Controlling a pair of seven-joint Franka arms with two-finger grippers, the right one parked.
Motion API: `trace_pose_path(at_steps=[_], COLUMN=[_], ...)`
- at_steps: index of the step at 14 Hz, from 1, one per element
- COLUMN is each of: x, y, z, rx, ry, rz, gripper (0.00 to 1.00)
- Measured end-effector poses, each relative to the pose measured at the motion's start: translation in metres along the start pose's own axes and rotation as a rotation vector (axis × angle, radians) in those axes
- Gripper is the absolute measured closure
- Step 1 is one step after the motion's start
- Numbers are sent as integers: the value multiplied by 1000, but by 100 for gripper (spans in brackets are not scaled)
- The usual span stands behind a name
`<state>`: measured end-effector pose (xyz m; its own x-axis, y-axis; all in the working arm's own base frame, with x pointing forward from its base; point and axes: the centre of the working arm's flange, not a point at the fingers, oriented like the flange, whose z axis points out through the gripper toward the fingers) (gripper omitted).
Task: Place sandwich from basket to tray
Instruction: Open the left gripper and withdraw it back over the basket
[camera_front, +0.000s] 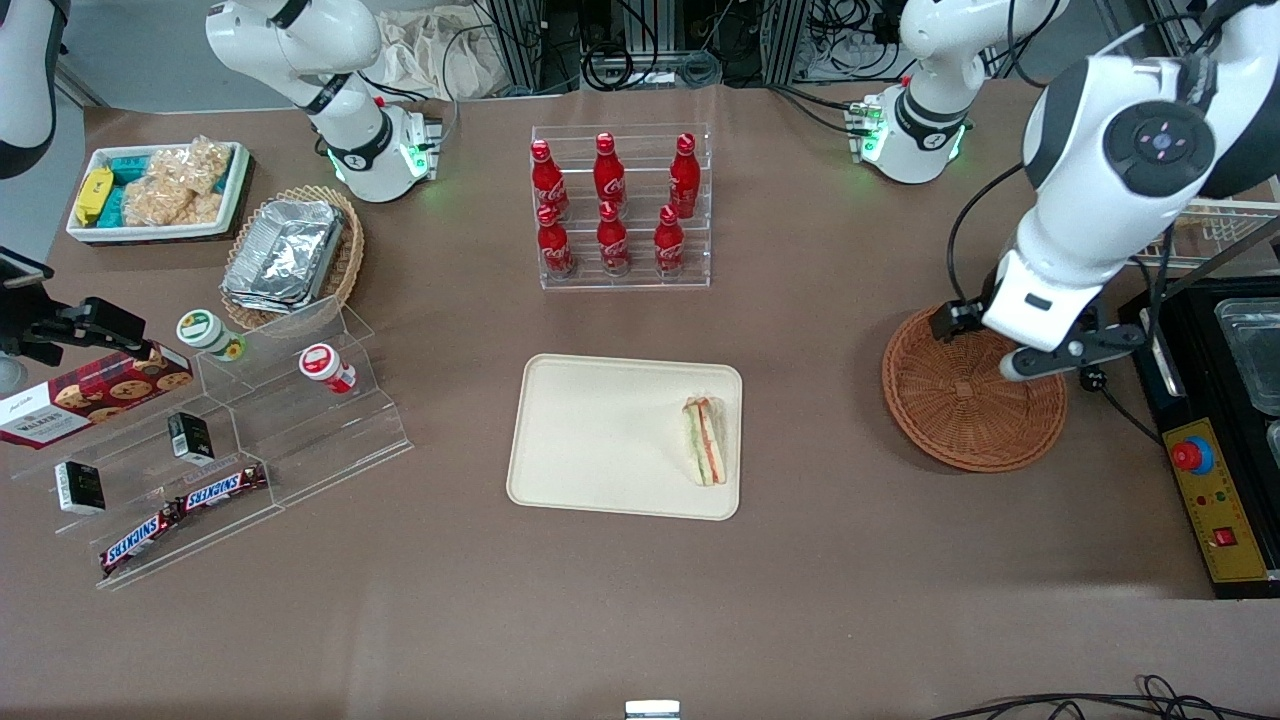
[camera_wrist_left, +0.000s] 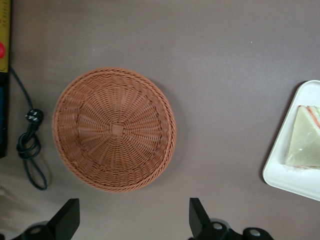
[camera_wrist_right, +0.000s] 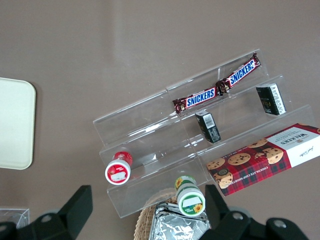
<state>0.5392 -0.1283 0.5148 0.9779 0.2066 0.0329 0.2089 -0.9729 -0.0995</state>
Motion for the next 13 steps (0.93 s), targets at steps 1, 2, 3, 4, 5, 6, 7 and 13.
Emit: trace_pose_path(at_steps=[1, 2, 3, 4, 5, 6, 7, 13], x=[-2, -2, 1, 4, 8, 12, 17, 64], y=[-1, -3, -7, -11, -16, -19, -23, -73], z=[-7, -12, -16, -20, -22, -22, -22, -21], rx=[0, -1, -6, -15, -25, -32, -47, -132], ry=[10, 16, 22, 25, 26, 26, 22, 21], rz=[0, 0, 0, 4, 12, 27, 42, 101], gripper=[1, 1, 1, 1, 1, 1, 1, 1])
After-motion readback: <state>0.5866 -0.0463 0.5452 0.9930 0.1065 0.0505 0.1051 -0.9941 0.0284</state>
